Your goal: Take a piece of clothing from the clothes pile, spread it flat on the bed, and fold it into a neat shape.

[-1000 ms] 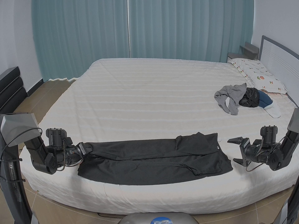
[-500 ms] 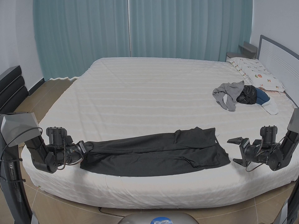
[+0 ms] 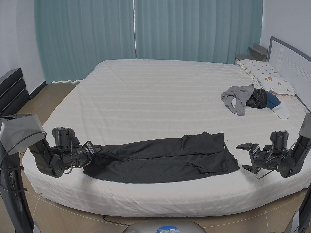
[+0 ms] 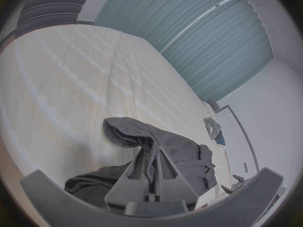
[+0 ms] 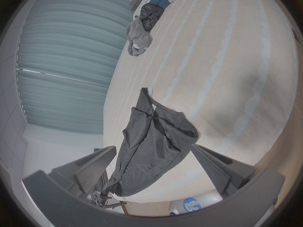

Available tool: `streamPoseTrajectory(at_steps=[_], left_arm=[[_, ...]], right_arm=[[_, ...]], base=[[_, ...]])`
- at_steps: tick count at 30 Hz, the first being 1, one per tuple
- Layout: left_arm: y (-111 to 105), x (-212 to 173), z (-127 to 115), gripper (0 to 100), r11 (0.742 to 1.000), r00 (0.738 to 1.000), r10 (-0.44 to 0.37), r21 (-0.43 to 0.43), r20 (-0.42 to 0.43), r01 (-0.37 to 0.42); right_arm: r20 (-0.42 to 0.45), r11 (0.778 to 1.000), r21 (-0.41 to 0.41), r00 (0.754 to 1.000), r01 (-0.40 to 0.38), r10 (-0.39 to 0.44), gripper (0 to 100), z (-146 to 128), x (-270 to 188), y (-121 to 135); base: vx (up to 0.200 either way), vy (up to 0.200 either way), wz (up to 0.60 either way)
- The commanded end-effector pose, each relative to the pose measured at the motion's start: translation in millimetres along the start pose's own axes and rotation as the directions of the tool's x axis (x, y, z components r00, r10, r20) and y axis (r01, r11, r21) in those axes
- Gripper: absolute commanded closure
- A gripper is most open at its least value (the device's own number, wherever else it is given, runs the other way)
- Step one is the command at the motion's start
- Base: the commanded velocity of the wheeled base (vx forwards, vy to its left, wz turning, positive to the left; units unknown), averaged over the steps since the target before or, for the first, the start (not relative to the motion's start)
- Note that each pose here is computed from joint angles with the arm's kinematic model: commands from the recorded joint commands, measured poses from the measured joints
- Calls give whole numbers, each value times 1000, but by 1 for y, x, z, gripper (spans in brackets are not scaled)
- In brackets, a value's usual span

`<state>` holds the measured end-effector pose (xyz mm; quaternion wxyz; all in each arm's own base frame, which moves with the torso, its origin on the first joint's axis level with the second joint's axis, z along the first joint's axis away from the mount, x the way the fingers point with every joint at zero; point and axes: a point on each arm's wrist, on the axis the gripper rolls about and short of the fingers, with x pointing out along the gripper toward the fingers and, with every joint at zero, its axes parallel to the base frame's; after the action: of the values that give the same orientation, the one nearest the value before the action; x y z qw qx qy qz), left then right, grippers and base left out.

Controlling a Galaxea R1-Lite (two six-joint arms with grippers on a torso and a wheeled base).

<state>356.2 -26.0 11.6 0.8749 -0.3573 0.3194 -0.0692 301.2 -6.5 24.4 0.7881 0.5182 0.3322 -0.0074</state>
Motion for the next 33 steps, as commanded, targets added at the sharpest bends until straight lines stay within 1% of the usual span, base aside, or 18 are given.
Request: streamPoseTrajectory(at_steps=[1,2,3,5,7,9,10,11,15,17,18,21,22,23,24,26,27,33], left_arm=[[-21,-2,0,100,1000,1000,-13,26,0,13],[-21,-2,0,100,1000,1000,-13,26,0,13],[-31,-3,4,100,999,1000,-18,35,9,17],[-37,-3,7,100,999,1000,-19,40,10,19],[-49,-4,10,100,999,1000,-12,42,2,12],[-60,-3,14,100,1000,1000,3,24,-1,-3],[-60,-3,14,100,1000,1000,3,24,-1,-3],[-68,-2,17,100,1000,1000,12,5,-9,-12],[-83,0,21,100,1000,999,18,-6,-35,-19],[-86,0,21,100,1000,999,22,-8,-44,-22],[-96,2,19,100,1000,997,25,-15,-71,-26],[-96,2,19,100,1000,997,25,-15,-71,-26],[-117,8,17,100,999,993,20,-46,-115,-25],[-117,8,17,100,999,993,20,-46,-115,-25],[-128,10,16,100,998,991,12,-59,-131,-20],[-131,11,16,100,998,991,9,-61,-135,-17],[-144,14,12,100,999,987,3,-50,-161,-11],[-164,29,1,100,999,975,13,-26,-224,-20]], right_arm=[[1,1000,2,1000,2,-2,0,0,0,-1],[1,1000,2,1000,2,-2,0,0,0,-1],[0,1000,1,1000,1,-1,0,0,0,-1],[0,1000,1,1000,1,-1,0,0,0,-1],[0,1000,1,1000,1,-1,0,0,0,-1],[0,1000,1,1000,1,-1,0,0,0,-1],[0,1000,1,1000,1,-1,0,0,0,-1],[0,1000,1,1000,1,-1,0,0,0,-1],[0,1000,1,1000,1,-1,0,0,0,-1],[-2,1000,0,1000,1,-1,0,0,0,0],[-2,1000,0,1000,1,-1,0,0,0,0],[-2,1000,0,1000,1,-1,0,0,0,0],[-4,1000,0,1000,2,-2,0,-1,0,0],[-4,1000,0,1000,2,-2,0,-1,0,0],[-4,1000,0,1000,2,-2,0,-1,0,0],[-4,1000,0,1000,2,-2,0,-1,0,0],[-4,1000,0,1000,2,-2,0,-1,0,0],[-8,1000,-2,1000,2,-2,0,-2,1,0]], base=[[0,-200,0],[0,-200,0],[0,-200,0],[0,-200,0],[0,-200,0],[0,-200,0],[0,-200,0],[0,-200,0],[0,-200,0],[0,-200,0],[0,-200,0],[0,-200,0],[0,-200,0],[0,-200,0],[0,-200,0],[0,-200,0],[0,-200,0],[0,-200,0]])
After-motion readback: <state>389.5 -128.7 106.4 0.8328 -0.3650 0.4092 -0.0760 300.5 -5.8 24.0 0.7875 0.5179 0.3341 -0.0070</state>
